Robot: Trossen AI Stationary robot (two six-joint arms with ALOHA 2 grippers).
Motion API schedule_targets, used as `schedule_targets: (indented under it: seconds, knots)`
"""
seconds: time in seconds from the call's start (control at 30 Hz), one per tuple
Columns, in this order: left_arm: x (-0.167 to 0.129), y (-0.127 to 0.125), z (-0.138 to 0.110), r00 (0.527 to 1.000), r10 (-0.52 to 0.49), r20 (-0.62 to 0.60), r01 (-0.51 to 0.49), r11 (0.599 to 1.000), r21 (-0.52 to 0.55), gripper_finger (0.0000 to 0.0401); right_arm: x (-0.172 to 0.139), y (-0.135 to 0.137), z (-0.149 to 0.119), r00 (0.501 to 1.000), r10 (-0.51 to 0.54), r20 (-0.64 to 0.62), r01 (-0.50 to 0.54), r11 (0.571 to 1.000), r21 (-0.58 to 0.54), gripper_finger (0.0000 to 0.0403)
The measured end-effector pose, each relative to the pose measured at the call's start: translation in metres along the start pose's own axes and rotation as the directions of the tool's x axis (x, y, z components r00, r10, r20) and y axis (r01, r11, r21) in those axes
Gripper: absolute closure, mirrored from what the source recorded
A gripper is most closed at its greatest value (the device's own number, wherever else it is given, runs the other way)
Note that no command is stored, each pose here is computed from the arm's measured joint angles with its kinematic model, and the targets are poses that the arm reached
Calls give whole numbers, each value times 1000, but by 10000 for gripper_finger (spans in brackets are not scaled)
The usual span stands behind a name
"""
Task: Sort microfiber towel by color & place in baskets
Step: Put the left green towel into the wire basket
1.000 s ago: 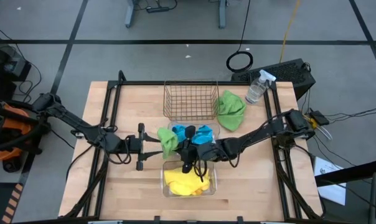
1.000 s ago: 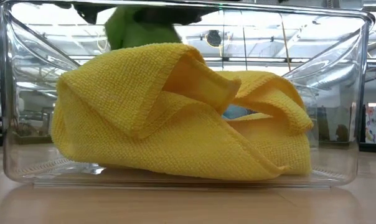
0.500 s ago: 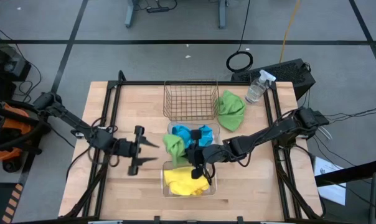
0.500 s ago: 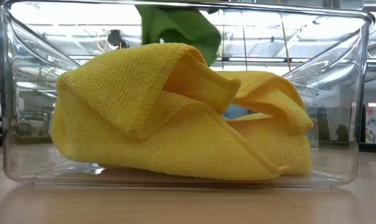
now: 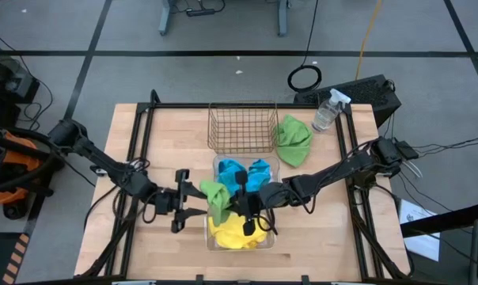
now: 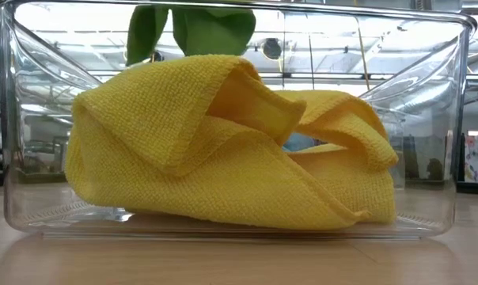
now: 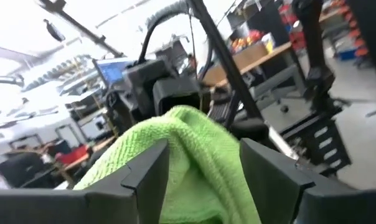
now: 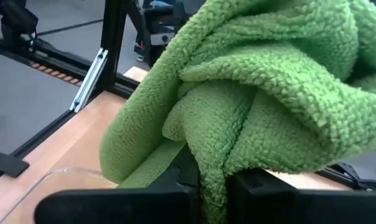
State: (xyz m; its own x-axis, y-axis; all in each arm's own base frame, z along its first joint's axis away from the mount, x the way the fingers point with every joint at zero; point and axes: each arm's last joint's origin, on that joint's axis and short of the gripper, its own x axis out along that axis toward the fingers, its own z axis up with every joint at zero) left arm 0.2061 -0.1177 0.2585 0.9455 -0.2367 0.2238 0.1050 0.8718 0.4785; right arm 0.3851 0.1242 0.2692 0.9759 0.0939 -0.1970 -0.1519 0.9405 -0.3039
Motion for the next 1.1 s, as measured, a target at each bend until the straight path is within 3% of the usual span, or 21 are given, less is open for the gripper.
schedule_targets:
  seconds: [0.2,0.43,0.53,0.8,0.9,1.1]
  knots:
    - [5,-3,-14,993,67,-101,-65,998,24,135,0,1,-1,1000,3,-14,-3,1000,-10,381]
    - [11,-14,-28,986,37,-162,-39,999,-10,25,0,-1,-1,1000,-9,-7,8,999,-42,381]
    - [14,-16,-32,984,34,-176,-37,999,-13,6,1,-4,-1,1000,-19,-1,19,998,-56,381]
    - [27,-2,-26,978,110,-175,-112,994,1,55,1,-7,5,997,-48,53,52,995,-83,381]
    - [27,-3,-29,973,107,-207,-106,994,16,89,0,-8,7,995,-84,61,85,996,-19,377]
    - [26,-3,-32,954,145,-261,-139,989,40,173,-5,-10,8,996,-91,26,90,996,26,302]
